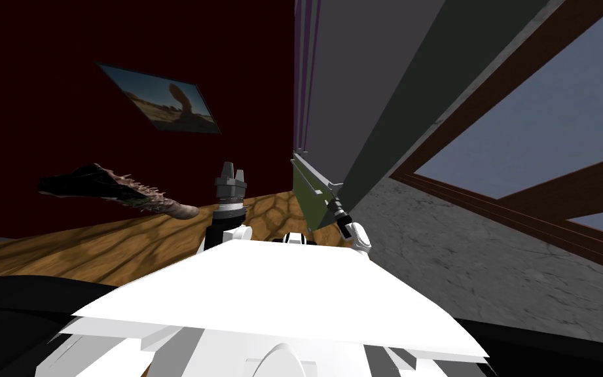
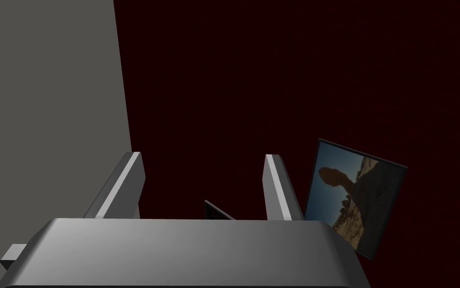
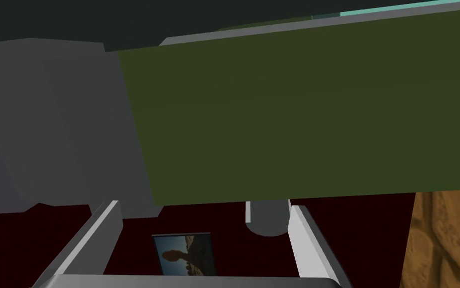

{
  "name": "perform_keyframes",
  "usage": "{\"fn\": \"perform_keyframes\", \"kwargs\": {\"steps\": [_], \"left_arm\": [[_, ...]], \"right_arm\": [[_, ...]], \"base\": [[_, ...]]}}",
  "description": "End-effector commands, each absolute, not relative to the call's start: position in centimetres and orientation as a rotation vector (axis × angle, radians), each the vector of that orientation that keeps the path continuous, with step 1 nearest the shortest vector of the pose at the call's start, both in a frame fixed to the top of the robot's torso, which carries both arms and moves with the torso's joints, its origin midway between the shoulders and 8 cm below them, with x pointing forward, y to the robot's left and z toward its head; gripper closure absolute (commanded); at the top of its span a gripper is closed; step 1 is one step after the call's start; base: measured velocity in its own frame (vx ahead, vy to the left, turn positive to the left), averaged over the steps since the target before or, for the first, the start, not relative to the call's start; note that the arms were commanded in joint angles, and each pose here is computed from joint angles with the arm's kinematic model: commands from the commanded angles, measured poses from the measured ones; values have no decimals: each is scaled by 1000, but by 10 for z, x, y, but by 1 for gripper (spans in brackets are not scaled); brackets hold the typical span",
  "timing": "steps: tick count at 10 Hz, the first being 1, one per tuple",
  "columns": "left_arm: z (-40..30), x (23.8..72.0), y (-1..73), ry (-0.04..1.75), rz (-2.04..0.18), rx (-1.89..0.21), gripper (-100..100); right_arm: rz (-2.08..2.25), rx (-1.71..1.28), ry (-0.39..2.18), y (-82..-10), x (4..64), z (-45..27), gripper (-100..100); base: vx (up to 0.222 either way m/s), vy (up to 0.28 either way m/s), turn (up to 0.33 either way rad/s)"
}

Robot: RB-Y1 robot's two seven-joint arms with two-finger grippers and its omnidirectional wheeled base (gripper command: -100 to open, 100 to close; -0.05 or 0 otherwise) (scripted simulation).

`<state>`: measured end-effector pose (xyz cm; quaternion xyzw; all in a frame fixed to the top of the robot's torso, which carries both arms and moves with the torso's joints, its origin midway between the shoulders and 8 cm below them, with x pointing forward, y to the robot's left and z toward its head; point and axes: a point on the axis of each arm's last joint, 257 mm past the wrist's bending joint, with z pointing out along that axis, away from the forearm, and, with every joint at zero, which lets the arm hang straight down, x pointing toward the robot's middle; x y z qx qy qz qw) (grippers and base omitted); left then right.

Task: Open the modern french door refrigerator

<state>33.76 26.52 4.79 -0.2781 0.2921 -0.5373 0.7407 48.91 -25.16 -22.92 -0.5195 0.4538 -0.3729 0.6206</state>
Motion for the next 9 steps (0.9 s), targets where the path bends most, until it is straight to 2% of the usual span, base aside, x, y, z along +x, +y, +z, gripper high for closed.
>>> {"fn": "perform_keyframes", "kwargs": {"steps": [1,9], "left_arm": [[48,338,265,640,-1178,-610,0],[48,338,265,641,-1178,-610,0]], "right_arm": [[-890,-1245,1030,-249,488,-243,-100],[-894,-1277,1006,-194,490,-272,-100]], "base": [[14,-18,7],[14,-35,9]]}}
